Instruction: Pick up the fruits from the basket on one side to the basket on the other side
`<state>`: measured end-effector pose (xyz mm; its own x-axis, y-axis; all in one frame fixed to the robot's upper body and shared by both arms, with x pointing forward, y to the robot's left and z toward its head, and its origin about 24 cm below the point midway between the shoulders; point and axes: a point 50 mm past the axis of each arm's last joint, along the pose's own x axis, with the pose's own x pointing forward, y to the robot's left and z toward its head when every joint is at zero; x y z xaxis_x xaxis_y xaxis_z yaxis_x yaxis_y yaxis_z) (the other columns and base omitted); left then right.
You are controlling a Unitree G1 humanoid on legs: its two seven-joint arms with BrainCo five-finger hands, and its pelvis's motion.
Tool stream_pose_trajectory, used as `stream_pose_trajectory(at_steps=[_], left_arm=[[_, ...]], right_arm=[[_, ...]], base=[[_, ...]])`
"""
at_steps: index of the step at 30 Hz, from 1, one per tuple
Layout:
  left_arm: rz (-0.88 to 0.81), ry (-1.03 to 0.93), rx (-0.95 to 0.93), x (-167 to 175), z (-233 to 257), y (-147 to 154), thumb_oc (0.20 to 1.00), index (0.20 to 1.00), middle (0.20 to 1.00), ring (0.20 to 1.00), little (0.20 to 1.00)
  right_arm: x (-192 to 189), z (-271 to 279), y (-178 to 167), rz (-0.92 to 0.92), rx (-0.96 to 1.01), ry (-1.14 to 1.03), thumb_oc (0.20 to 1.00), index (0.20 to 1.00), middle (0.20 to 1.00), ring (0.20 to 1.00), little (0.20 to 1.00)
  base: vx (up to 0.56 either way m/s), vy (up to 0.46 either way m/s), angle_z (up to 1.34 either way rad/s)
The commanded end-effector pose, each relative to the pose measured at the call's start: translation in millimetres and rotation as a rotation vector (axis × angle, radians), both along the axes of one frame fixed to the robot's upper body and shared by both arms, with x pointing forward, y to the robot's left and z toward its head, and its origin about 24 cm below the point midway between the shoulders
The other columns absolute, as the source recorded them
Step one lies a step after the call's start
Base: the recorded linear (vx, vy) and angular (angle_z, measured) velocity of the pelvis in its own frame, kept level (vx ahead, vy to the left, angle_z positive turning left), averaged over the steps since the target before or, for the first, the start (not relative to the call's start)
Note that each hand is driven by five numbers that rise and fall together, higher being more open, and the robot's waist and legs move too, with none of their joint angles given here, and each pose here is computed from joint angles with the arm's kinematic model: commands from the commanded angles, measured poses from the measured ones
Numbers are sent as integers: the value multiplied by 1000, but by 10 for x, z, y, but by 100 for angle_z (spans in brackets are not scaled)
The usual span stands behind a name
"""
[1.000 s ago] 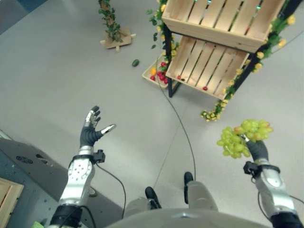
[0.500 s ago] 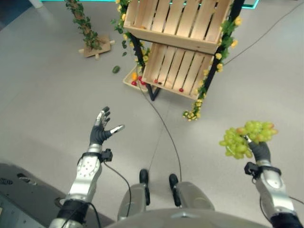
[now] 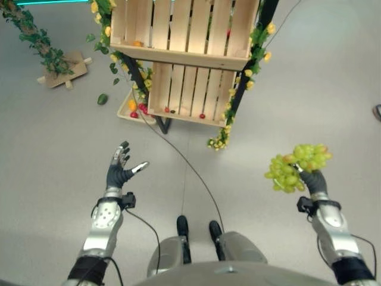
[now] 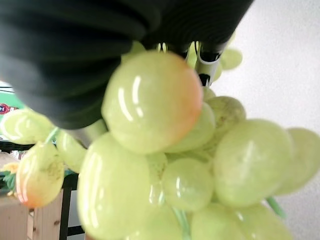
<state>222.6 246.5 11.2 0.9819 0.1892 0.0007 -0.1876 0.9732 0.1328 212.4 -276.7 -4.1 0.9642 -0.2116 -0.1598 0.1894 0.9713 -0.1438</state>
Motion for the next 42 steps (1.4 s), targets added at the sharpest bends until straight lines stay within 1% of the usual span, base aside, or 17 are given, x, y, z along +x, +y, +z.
stream_pose_trajectory(at_steps=[1,8,15,19,25,28,38,42], left_arm=[[-9,-61,73,-51,136,82,1000,1000,1000,1000,1000],[-55,-21,101,-84,84,37,1000,1000,1000,1000,1000],[-38,-33,85,-73,98,47,1000,1000,1000,1000,1000],[-38,-51,75,-47,135,37,1000,1000,1000,1000,1000],[-34,-61,21,16,110,-47,1000,1000,1000,1000,1000],[-61,-72,3,64,123,-132,1000,1000,1000,1000,1000],[-65,-69,-22,93,119,-179,1000,1000,1000,1000,1000],[-53,-66,-20,100,117,-179,1000,1000,1000,1000,1000]], right_arm=[[30,144,-45,10,-45,-74,200,200,200,200,200],[-104,50,-111,-17,-59,-24,200,200,200,200,200],[-36,61,-80,-14,-65,-35,200,200,200,200,200],[-46,65,-90,-12,-79,-27,200,200,200,200,200],[-64,71,-119,-28,-76,-31,200,200,200,200,200],[-87,102,-164,-43,-72,-44,200,200,200,200,200],[-163,77,-181,-35,-89,-22,200,200,200,200,200],[-179,68,-191,-42,-125,-8,200,200,200,200,200]], base=[[102,118,4],[103,117,8],[62,48,-1],[191,-113,-24],[144,-177,28],[176,-193,13],[131,-158,10],[65,-88,-1]])
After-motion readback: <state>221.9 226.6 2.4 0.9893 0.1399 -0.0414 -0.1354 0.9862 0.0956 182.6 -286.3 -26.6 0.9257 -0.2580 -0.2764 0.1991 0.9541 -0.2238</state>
